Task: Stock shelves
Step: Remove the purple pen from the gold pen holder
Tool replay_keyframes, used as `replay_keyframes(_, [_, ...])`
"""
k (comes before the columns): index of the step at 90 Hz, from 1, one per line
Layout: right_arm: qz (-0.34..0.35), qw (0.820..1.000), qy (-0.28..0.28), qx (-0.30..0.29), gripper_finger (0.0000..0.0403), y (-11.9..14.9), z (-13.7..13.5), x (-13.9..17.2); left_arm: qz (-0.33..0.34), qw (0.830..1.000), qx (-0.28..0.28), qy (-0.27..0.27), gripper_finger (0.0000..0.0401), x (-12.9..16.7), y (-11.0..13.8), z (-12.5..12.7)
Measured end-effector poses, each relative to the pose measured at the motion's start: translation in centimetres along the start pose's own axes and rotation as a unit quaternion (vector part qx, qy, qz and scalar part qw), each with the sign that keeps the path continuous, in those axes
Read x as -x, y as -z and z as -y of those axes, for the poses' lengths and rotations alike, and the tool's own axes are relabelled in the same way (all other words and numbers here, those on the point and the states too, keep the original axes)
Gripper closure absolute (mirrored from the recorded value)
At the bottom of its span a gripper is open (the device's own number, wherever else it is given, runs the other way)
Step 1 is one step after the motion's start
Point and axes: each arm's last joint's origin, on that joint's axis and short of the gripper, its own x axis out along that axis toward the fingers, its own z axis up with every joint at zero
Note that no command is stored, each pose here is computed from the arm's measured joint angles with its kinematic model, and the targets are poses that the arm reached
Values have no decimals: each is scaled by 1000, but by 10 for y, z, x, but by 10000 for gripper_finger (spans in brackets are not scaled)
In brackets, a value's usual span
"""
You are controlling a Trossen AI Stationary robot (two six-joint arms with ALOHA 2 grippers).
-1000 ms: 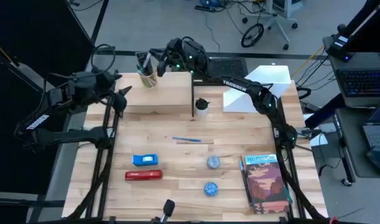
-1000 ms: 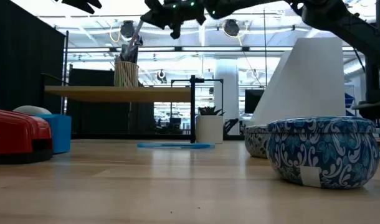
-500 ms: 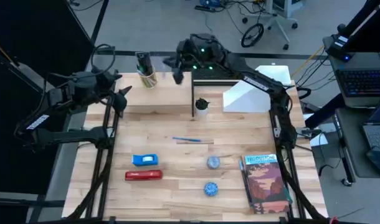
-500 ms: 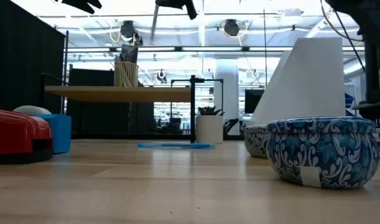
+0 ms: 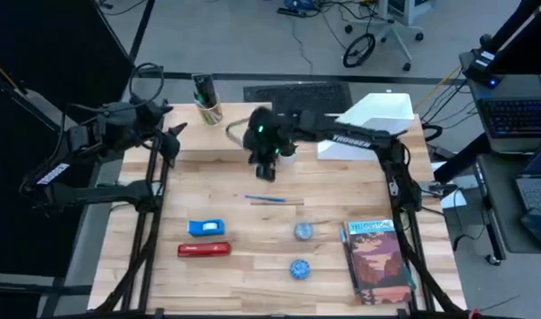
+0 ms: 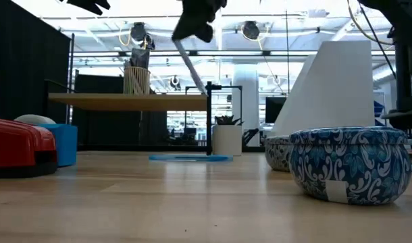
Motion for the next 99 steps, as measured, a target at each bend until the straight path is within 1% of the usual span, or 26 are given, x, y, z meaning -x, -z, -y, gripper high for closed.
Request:
replay_keyframes(9, [-40, 999, 0, 9, 401, 14, -11, -32, 0, 1000, 2, 0, 118, 0, 0, 0])
replay_keyframes(15, [-49, 999, 0, 9, 401, 24, -15, -51, 0, 1000, 2, 0, 118, 0, 0, 0])
replay_keyframes(26, [-44, 998, 37, 20, 401, 44, -14, -86, 0, 1000, 3, 0, 118, 0, 0, 0])
replay_keyframes(34, [-14, 1000, 18, 14, 401, 52, -13, -103, 0, 1000, 3, 0, 118, 0, 0, 0])
replay_keyframes(39, [9, 1000, -1, 5, 401, 53, -11, -107, 0, 1000, 3, 0, 118, 0, 0, 0])
replay_keyframes(47, [10, 1000, -17, -12, 401, 58, -6, -111, 0, 1000, 4, 0, 118, 0, 0, 0])
replay_keyframes(67, [6, 1000, -5, -13, 401, 68, 7, -118, 0, 1000, 4, 0, 118, 0, 0, 0])
replay_keyframes(78, [8, 1000, 8, -28, 399, 76, 10, -125, 0, 1000, 4, 0, 118, 0, 0, 0])
replay_keyframes(88, [0, 998, 7, -55, 375, 83, 10, -128, -1, 1000, 4, 0, 118, 0, 0, 0])
replay_keyframes(99, [-7, 998, 8, -58, 324, 84, 7, -129, -1, 1000, 4, 0, 118, 0, 0, 0])
